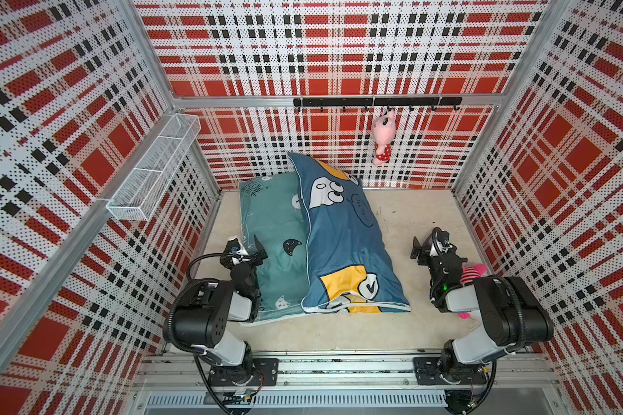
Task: Zip up pillowcases
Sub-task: Pick up the pillowcase from the pillowcase.
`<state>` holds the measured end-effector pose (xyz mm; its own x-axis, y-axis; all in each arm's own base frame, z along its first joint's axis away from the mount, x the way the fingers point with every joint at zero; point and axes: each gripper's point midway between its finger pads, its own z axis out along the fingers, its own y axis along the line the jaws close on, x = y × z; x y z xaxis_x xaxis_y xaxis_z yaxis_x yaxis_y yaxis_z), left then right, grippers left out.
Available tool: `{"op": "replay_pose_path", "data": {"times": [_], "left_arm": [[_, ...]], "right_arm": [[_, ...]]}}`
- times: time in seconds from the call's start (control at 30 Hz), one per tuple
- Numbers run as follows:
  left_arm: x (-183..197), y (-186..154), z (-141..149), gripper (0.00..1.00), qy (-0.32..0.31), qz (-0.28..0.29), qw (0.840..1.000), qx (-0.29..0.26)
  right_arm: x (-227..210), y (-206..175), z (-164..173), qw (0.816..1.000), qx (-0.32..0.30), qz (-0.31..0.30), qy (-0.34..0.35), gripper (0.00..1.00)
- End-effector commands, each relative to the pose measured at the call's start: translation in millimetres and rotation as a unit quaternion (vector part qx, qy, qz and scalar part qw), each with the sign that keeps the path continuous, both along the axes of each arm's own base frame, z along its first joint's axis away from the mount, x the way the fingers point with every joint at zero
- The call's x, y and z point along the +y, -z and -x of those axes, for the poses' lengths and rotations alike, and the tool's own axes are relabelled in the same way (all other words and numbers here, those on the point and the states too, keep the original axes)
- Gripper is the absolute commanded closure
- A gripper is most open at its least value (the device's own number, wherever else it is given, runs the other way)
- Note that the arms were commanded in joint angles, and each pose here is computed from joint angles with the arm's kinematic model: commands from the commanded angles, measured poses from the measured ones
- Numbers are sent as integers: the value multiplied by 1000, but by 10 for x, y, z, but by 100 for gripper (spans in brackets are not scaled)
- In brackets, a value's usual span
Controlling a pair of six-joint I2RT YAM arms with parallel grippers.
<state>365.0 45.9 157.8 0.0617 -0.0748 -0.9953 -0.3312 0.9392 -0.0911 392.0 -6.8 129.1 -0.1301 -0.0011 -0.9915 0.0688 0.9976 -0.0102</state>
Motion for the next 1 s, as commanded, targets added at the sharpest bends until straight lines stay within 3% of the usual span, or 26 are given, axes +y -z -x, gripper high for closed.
{"op": "replay_pose_path", "data": {"times": [0.0, 0.83, 0.97], "left_arm": [[14, -30, 24, 2, 0, -1, 1000, -9], [20, -20, 3, 2, 6, 2, 1000, -6], [45, -271, 126, 2, -40, -8, 999, -20]], "right_arm": [[20, -10, 12, 1000, -4, 9, -3, 0], [25, -6, -18, 1000, 0, 3, -9, 0], [-80, -242, -53, 999, 32, -10, 18, 0]]}}
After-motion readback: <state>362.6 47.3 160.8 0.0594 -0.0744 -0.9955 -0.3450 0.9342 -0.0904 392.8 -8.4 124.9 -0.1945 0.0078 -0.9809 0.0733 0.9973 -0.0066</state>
